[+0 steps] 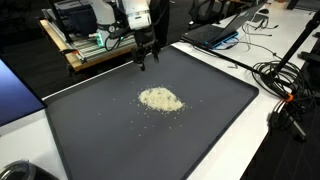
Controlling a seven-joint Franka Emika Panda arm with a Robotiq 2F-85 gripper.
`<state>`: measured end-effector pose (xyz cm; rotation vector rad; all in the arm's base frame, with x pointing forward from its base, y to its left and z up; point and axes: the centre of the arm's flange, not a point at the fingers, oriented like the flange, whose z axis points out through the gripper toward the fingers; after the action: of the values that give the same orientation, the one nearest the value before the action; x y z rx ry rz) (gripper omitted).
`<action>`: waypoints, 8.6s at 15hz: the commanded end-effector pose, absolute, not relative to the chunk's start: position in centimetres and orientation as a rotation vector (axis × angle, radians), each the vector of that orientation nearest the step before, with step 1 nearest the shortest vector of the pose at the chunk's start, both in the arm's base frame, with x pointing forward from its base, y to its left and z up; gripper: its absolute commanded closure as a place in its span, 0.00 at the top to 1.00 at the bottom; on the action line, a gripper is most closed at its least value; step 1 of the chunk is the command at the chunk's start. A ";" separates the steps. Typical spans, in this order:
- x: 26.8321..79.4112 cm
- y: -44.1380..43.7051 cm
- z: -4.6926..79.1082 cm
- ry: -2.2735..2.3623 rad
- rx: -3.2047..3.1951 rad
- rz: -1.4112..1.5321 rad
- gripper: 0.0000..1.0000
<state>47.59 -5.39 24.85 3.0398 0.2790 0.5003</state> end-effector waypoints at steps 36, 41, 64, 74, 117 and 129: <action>59.5 14.9 24.2 0.877 2.289 -0.046 1.00; 63.3 14.6 22.9 0.924 2.267 -0.134 1.00; 68.0 14.6 17.3 1.185 2.139 -0.666 1.00; 69.0 14.6 14.9 1.238 2.102 -0.806 1.00; 39.8 -7.4 34.3 0.513 3.242 0.733 1.00; 38.5 -4.4 38.4 0.413 3.129 0.666 1.00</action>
<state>39.87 -5.01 37.22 3.1738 0.4332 0.7105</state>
